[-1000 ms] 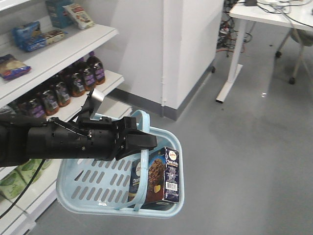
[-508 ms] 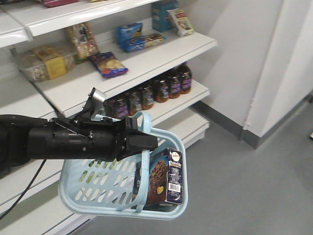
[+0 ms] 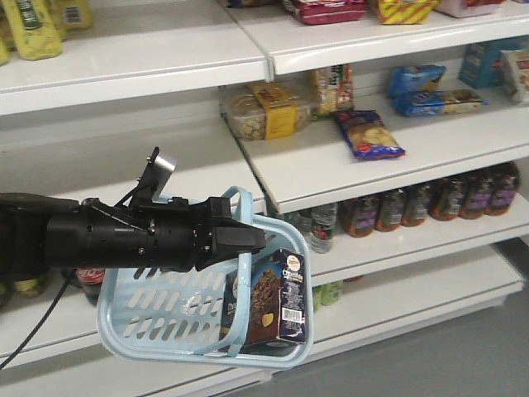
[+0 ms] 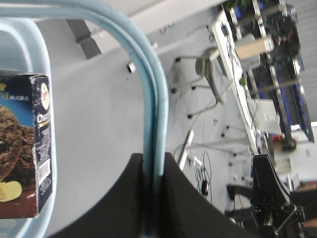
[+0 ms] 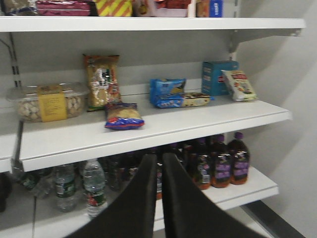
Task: Left arm holds basket, right arm returns cookies
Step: 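Hold the basket in the left gripper while driving up to the snack shelf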
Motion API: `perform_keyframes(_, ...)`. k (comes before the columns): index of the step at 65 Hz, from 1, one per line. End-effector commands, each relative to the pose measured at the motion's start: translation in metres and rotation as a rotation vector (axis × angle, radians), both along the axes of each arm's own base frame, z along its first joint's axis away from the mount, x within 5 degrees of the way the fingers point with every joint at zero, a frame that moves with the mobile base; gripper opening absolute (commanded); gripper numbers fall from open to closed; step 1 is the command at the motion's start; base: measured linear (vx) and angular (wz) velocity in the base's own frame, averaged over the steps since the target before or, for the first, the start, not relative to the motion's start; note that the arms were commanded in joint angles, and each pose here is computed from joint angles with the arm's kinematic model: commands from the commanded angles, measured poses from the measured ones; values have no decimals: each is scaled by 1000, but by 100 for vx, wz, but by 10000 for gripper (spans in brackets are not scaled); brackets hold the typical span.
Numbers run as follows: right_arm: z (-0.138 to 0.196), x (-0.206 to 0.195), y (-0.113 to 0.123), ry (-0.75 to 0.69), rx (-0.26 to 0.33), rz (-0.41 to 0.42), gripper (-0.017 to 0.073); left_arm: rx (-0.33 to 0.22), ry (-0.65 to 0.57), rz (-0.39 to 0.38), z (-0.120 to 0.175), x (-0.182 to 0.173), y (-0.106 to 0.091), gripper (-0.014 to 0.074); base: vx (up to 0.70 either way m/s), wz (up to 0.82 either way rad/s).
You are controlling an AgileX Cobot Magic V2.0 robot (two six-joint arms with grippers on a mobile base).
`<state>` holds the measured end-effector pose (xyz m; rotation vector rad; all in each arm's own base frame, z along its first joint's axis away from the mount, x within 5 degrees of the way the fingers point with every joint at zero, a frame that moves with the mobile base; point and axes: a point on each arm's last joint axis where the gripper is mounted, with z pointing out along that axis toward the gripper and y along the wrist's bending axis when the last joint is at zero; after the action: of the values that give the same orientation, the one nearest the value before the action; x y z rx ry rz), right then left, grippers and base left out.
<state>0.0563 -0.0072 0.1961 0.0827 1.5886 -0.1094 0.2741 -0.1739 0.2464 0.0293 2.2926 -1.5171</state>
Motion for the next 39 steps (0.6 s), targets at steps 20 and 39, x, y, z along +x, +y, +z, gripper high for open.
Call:
perform_keyframes(20,2,0,0,-68,-25,3,-6,-142,-51,1,33,-4,-3,-3,16,63)
perform_keyframes(39,2,0,0,-68,-25,3,-6,-142,-51,1,33,-4,-3,-3,15,52)
